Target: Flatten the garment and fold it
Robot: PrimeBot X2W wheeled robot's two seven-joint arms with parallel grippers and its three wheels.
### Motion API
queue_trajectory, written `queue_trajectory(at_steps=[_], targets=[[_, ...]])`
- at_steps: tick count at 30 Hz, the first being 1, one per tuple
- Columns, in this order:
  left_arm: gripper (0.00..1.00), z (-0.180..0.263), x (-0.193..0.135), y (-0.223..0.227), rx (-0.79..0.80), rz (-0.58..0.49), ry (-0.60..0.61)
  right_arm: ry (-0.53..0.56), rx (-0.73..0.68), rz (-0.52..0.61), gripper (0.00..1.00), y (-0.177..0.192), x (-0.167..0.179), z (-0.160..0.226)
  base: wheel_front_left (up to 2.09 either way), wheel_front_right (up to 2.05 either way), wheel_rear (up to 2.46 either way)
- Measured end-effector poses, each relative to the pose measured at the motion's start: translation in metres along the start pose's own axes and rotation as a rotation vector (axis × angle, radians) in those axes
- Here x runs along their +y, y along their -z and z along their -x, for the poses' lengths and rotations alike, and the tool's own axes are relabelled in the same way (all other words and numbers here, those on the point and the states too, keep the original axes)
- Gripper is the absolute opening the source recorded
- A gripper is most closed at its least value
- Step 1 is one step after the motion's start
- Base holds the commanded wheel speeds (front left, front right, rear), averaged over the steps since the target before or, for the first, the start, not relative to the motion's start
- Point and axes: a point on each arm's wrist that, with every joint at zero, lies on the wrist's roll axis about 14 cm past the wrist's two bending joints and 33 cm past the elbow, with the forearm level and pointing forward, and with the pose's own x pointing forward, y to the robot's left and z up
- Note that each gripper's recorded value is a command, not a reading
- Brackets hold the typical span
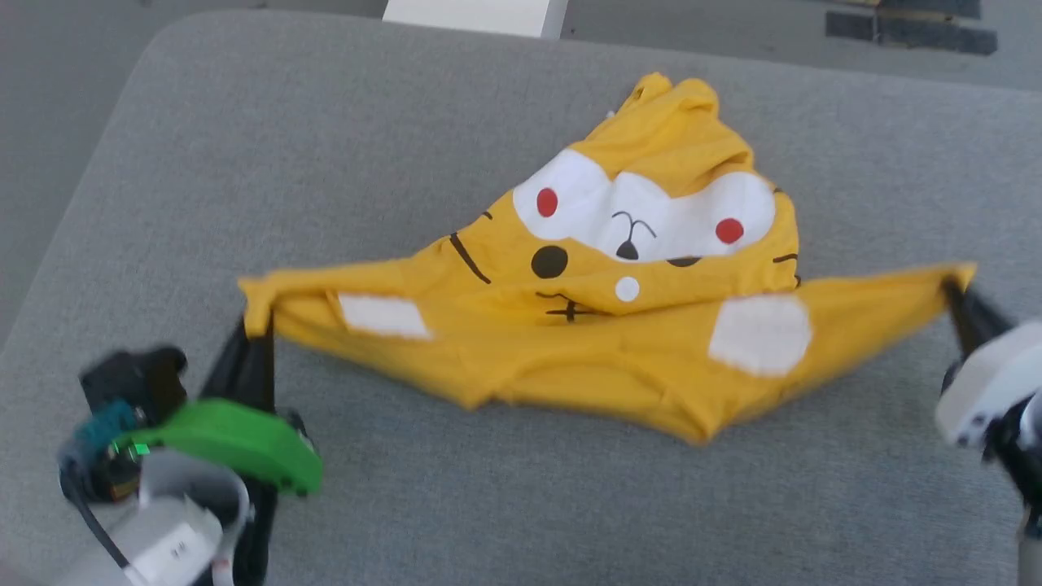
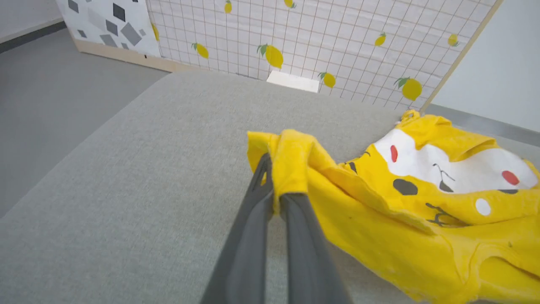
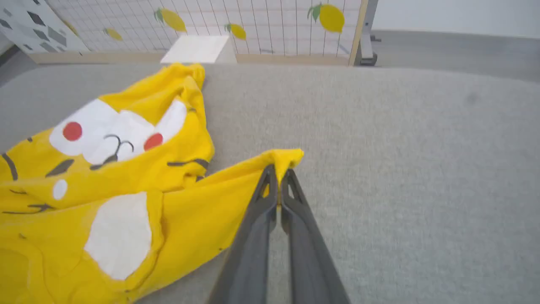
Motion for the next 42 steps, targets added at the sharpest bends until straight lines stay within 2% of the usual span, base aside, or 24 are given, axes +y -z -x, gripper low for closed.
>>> queue_trajectory(at_steps=[6, 11, 15, 19, 22, 26, 29, 33, 37, 42], targets=[[0.0, -0.015, -0.023, -0.086, -0.227, -0.019, 0.096, -0.03, -0.391, 0.054, 0.0, -0.127, 0.016, 0.032, 0.0, 0.0, 0.0], [0.0, -0.019, -0.044, -0.168, -0.396, -0.046, 0.16, -0.049, -0.681, 0.145, 0.0, -0.225, 0.032, 0.085, 0.0, 0.0, 0.0], [0.0, -0.017, -0.064, -0.218, -0.465, -0.076, 0.218, -0.035, -0.837, 0.213, 0.0, -0.281, 0.038, 0.127, 0.0, 0.0, 0.0], [0.0, -0.011, -0.084, -0.255, -0.488, -0.115, 0.269, -0.012, -0.921, 0.266, 0.0, -0.319, 0.041, 0.162, 0.0, 0.0, 0.0], [0.0, -0.007, -0.099, -0.268, -0.47, -0.134, 0.307, 0.008, -0.951, 0.287, 0.0, -0.337, 0.04, 0.179, 0.0, 0.0, 0.0], [0.0, -0.014, -0.105, -0.268, -0.394, -0.158, 0.313, 0.026, -0.932, 0.302, 0.0, -0.345, 0.037, 0.181, 0.0, 0.0, 0.0], [0.0, -0.029, -0.101, -0.259, -0.314, -0.172, 0.287, 0.03, -0.868, 0.308, 0.0, -0.344, 0.035, 0.163, 0.0, 0.0, 0.0], [0.0, -0.054, -0.092, -0.259, -0.268, -0.124, 0.23, 0.047, -0.799, 0.346, 0.0, -0.344, 0.036, 0.133, 0.0, 0.0, 0.0], [0.0, -0.086, -0.089, -0.281, -0.32, -0.098, 0.166, 0.093, -0.793, 0.395, 0.0, -0.363, 0.034, 0.107, 0.0, 0.0, 0.0], [0.0, -0.126, -0.109, -0.312, -0.435, -0.045, 0.142, 0.134, -0.795, 0.462, 0.0, -0.388, 0.039, 0.067, 0.0, 0.0, 0.0]])
